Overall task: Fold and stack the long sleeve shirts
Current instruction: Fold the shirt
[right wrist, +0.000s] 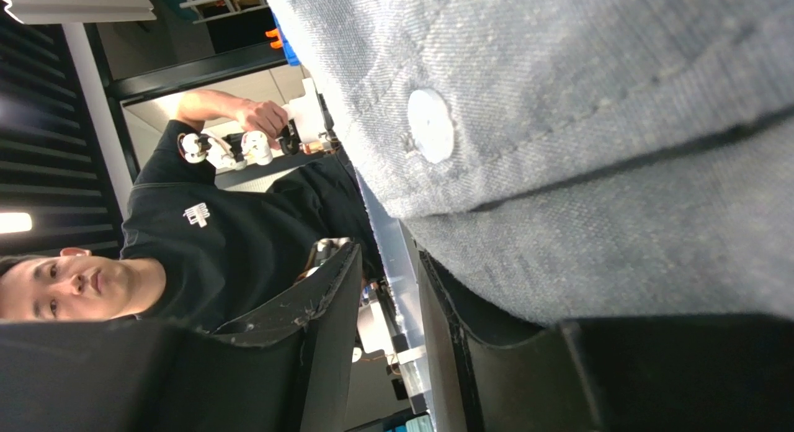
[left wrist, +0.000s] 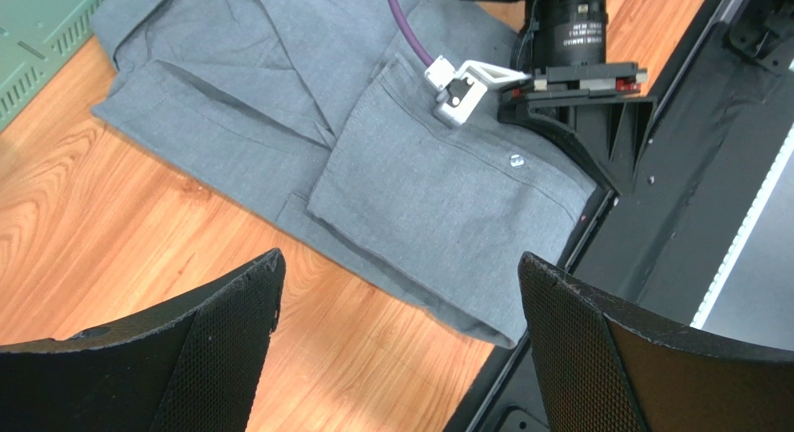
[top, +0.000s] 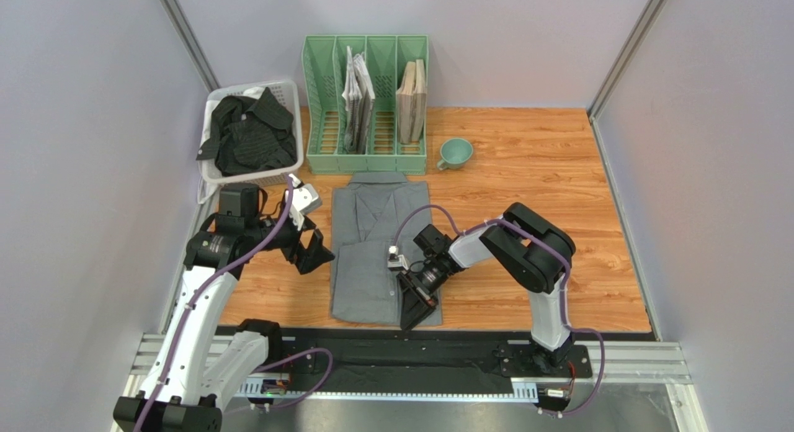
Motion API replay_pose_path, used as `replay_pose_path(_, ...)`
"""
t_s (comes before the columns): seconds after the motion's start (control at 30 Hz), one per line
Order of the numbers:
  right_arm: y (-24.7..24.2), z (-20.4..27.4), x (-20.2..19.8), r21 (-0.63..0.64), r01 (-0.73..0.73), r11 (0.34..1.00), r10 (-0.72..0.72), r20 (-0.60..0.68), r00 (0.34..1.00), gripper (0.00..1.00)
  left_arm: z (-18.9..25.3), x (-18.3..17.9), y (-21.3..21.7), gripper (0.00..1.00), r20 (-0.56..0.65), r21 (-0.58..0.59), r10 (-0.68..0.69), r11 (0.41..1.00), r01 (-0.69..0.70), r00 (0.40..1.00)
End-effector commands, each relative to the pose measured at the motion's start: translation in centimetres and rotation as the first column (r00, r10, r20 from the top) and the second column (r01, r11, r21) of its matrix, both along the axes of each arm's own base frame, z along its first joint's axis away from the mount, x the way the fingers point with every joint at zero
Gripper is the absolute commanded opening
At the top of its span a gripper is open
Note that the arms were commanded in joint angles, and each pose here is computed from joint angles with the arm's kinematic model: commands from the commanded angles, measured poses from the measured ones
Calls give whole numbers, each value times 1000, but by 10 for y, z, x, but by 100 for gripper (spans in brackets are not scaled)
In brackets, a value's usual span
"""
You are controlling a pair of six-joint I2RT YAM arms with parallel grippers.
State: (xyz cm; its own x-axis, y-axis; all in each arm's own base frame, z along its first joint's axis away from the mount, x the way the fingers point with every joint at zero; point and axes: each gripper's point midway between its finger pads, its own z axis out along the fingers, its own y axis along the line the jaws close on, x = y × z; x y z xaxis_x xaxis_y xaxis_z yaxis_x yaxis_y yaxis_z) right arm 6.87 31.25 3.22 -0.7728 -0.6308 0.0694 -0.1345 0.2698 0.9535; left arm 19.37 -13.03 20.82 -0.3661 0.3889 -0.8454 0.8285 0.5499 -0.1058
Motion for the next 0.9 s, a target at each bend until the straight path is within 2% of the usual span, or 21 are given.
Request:
replay_pose_path(0.0,8,4,10,4,14,1000,-14,116,993,38,-2,-3,-2,99,86,20,-80,997,78,993)
replay_pose_path(0.1,17,37,19,56,7,998,-17,170,985,39,-9,-15,-7,94,114,72,-182,982,175,977)
replay_pose_path(0.17,27,69,31,121,0,993,-29,243,970,38,-18,-24,-7,91,135,156,-252,961,230,958)
replay_pose_path(0.27,35,85,45,123,20,992,-58,309,949,37,-46,-38,-3,86,140,329,-349,899,289,926)
replay_pose_path(0.3,41,86,51,119,26,992,-66,340,938,36,-49,-48,-10,84,146,355,-416,869,345,898)
replay_pose_path(0.43,57,63,59,72,23,997,-48,373,927,33,-63,-60,-21,78,194,463,-533,790,402,824)
replay_pose_path(0.47,60,44,61,28,29,999,-37,369,929,32,-72,-58,-18,76,187,506,-539,770,389,822)
replay_pose_path(0.5,67,41,65,35,27,999,-38,374,926,32,-75,-66,-27,74,187,522,-583,740,423,791)
replay_pose_path(0.53,71,32,68,19,31,999,-36,364,931,32,-76,-65,-34,73,204,530,-595,735,423,777)
replay_pose_path(0.57,71,13,68,-21,33,999,-23,343,939,31,-83,-72,-40,71,195,553,-634,701,450,748)
replay_pose_path(0.63,73,-3,70,-54,36,998,-16,325,946,29,-86,-76,-54,67,216,559,-657,690,460,722)
replay_pose_path(0.67,72,-9,70,-66,35,997,-13,311,950,29,-95,-85,-62,66,200,592,-704,641,489,681)
replay_pose_path(0.7,70,-21,68,-92,35,995,-7,286,958,29,-97,-88,-69,66,205,604,-719,627,492,664)
replay_pose_path(0.73,70,-24,68,-100,35,994,-6,277,961,29,-98,-91,-79,65,215,602,-725,626,496,655)
replay_pose_path(0.77,68,-26,67,-103,35,994,-6,271,962,29,-107,-99,-87,64,191,632,-758,582,512,624)
replay_pose_path(0.83,67,-26,68,-101,37,994,-8,273,962,29,-111,-106,-102,63,199,628,-766,578,520,611)
replay_pose_path(0.87,67,-26,67,-101,38,994,-9,271,963,29,-120,-114,-107,62,181,653,-787,545,526,590)
